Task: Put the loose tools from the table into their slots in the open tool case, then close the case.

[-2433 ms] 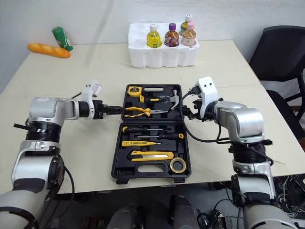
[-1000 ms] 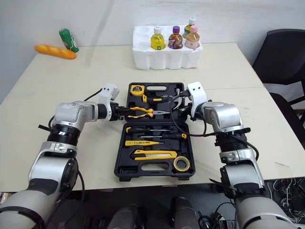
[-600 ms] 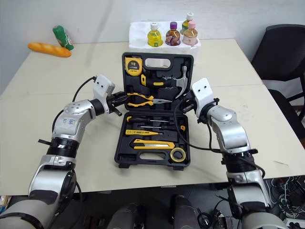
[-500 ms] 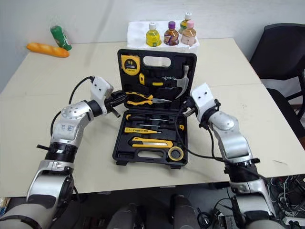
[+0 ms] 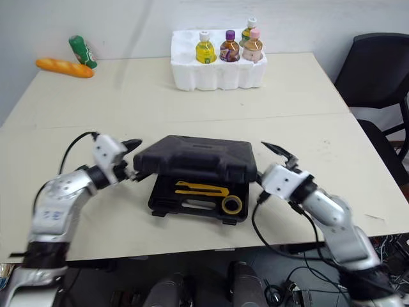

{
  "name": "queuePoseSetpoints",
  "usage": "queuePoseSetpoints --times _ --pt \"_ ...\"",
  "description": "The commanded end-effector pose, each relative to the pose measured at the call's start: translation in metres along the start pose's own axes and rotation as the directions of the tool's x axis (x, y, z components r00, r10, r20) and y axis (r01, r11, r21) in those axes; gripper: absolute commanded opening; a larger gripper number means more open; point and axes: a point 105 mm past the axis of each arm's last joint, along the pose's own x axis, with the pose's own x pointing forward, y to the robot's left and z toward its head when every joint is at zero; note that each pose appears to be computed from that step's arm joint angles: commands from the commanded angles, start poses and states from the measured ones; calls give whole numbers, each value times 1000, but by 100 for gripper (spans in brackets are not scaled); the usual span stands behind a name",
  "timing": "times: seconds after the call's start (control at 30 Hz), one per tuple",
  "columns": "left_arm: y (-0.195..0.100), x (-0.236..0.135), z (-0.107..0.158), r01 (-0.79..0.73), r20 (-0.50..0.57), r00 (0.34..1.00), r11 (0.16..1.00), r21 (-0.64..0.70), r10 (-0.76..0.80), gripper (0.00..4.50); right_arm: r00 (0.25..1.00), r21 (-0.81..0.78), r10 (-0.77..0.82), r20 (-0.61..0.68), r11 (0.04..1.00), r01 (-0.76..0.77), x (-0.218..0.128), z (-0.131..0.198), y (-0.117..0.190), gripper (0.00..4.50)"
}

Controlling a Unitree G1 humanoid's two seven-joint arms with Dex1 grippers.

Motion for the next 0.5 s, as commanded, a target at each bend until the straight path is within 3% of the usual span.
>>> queuePoseSetpoints --times 0.03,0.1,0.2,0.4,0.5 --pt "-20 -49 -1 183 -94 975 969 -164 -200 445 974 206 225 7 953 -222 -42 24 16 324" --pt "-26 -65 -4 237 -127 956 951 -197 -264 445 958 356 286 -30 898 -257 -59 18 24 324" --pt "-7 -67 -14 145 -158 971 966 -215 -181 445 930 515 363 -52 808 -286 -79 5 41 324" --pt "13 -38 -9 130 -123 981 980 -154 -149 445 906 585 421 -39 745 -321 -78 -2 62 324" --pt "26 -10 -3 119 -92 987 985 -126 -131 316 882 604 472 -6 704 -373 -70 1 73 238"
